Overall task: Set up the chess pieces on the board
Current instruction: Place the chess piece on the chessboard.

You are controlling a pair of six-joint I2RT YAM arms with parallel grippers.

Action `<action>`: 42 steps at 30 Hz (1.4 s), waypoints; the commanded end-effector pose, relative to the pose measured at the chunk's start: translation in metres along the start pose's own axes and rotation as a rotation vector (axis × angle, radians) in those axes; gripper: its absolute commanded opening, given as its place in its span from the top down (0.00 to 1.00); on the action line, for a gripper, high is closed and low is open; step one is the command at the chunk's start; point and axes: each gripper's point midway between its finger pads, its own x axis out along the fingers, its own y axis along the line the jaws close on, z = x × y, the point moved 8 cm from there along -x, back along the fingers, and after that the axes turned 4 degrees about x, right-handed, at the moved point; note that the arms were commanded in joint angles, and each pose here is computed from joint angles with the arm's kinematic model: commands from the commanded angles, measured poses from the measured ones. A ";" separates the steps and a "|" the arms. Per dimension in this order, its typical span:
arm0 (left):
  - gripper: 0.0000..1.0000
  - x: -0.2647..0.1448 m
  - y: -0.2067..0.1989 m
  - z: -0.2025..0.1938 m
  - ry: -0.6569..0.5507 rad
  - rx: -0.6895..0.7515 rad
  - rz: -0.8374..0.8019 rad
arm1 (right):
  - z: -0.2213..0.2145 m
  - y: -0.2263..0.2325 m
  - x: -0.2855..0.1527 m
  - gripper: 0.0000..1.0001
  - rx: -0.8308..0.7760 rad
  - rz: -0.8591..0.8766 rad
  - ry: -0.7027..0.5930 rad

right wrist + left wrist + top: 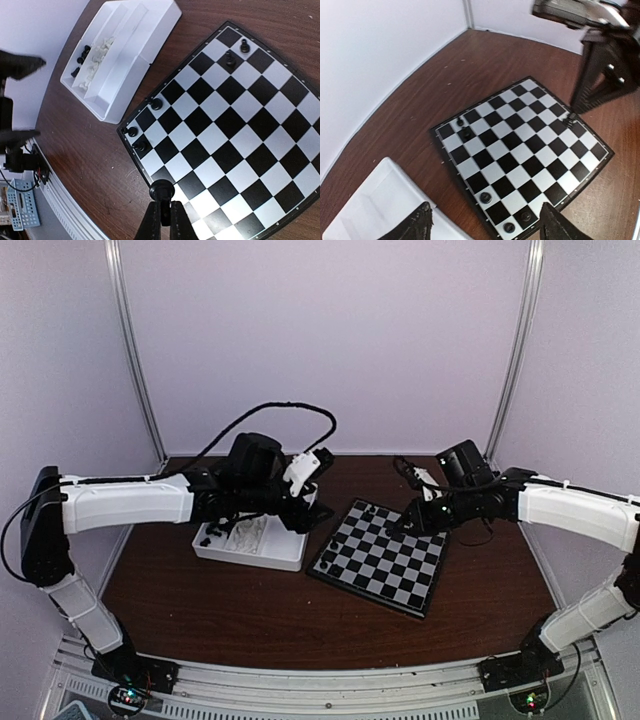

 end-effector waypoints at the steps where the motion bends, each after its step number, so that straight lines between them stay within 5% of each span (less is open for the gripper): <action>1: 0.27 -0.032 0.039 -0.015 0.032 -0.224 0.187 | 0.001 0.021 0.010 1.00 -0.139 -0.095 0.053; 7: 0.23 -0.067 0.064 -0.032 0.058 -0.293 0.384 | 0.007 0.048 0.036 1.00 -0.258 -0.148 0.119; 13: 0.21 -0.084 0.085 -0.056 0.113 -0.473 0.484 | 0.016 0.073 0.068 1.00 -0.386 -0.202 0.154; 22: 0.20 -0.111 0.101 -0.076 0.120 -0.561 0.583 | 0.018 0.091 0.111 1.00 -0.476 -0.255 0.196; 42: 0.19 -0.113 0.103 -0.079 0.142 -0.543 0.606 | 0.009 0.085 0.169 1.00 -0.568 -0.404 0.279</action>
